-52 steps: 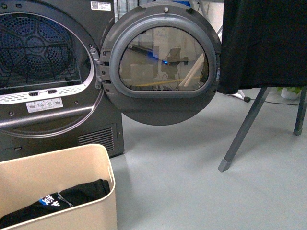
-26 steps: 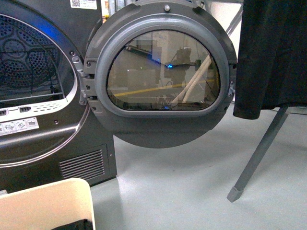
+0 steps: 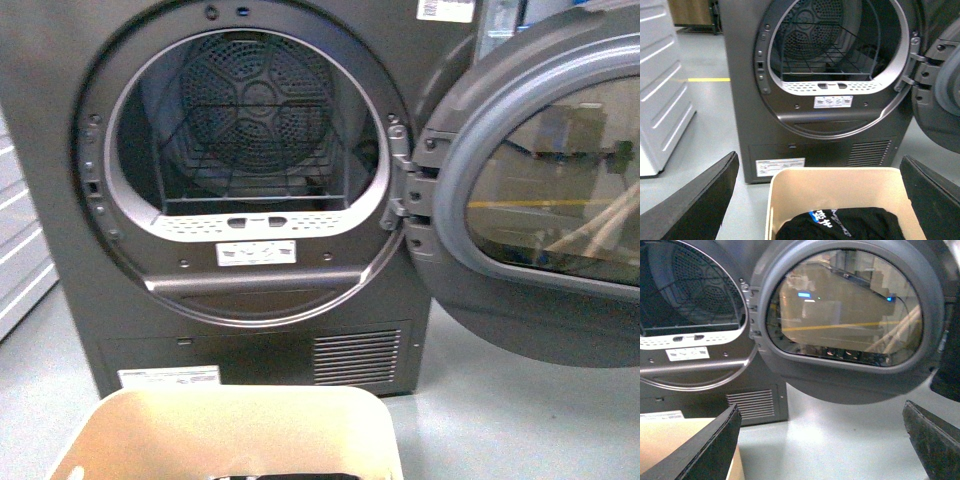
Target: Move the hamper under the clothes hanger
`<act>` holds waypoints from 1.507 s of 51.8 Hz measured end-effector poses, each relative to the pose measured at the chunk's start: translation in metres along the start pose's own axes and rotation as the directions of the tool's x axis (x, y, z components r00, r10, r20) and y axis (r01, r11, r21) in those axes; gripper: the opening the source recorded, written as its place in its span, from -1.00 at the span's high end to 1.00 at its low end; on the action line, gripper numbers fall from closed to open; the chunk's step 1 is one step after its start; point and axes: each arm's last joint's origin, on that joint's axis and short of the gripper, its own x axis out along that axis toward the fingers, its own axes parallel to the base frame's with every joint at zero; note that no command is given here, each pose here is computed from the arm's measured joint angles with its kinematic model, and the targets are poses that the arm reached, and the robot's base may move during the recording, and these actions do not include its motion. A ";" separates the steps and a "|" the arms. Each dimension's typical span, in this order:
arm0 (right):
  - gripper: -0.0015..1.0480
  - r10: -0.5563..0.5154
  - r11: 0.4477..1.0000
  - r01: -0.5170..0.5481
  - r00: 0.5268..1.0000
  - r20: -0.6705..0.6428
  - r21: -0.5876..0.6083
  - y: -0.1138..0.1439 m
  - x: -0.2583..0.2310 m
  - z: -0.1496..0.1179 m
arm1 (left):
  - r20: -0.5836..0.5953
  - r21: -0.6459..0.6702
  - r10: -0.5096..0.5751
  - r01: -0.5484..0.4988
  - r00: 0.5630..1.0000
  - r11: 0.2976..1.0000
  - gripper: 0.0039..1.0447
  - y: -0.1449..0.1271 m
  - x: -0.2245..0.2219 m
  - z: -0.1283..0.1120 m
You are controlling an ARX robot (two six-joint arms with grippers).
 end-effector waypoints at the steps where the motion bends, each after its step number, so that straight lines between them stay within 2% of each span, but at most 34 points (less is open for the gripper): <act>1: -0.85 -0.003 1.000 0.003 1.000 0.000 0.000 0.000 0.000 0.000 | 0.000 0.000 -0.002 0.002 1.000 1.000 -0.88 0.000 0.000 0.000; 56: -0.85 0.002 1.000 -0.002 1.000 0.000 0.000 0.000 0.000 0.000 | 0.000 0.000 0.001 -0.001 1.000 1.000 -0.88 0.000 0.000 0.000; 59: -0.85 0.002 1.000 -0.002 1.000 0.000 0.000 0.000 0.000 0.000 | -0.076 -0.033 0.124 -0.126 0.989 0.991 -0.88 0.000 0.002 -0.002; 62: -0.85 -0.016 0.999 0.016 1.000 -0.024 0.029 0.000 0.001 -0.001 | -0.138 -0.041 0.255 -0.263 0.957 0.964 -0.88 0.003 0.011 -0.003; 65: -0.85 -0.006 0.997 0.012 0.998 -0.067 0.078 0.001 0.008 -0.004 | -0.163 -0.050 0.286 -0.297 0.944 0.954 -0.88 0.005 0.023 -0.001; 69: -0.85 0.026 0.993 -0.013 0.994 -0.108 0.119 0.001 0.023 -0.006 | -0.167 -0.061 0.261 -0.274 0.951 0.960 -0.88 0.005 0.043 0.007; 72: -0.85 0.084 0.985 -0.060 0.985 -0.148 0.160 0.003 0.050 -0.005 | -0.178 -0.067 0.201 -0.215 0.963 0.974 -0.88 0.001 0.076 0.013; 76: -0.85 0.118 0.978 -0.075 0.968 -0.220 0.194 0.004 0.085 -0.009 | -0.229 -0.059 0.142 -0.159 0.963 0.985 -0.88 -0.002 0.112 0.007; 78: -0.85 0.138 0.974 -0.074 0.943 -0.302 0.213 0.005 0.104 -0.020 | -0.277 -0.051 0.131 -0.150 0.952 0.987 -0.88 -0.004 0.132 -0.002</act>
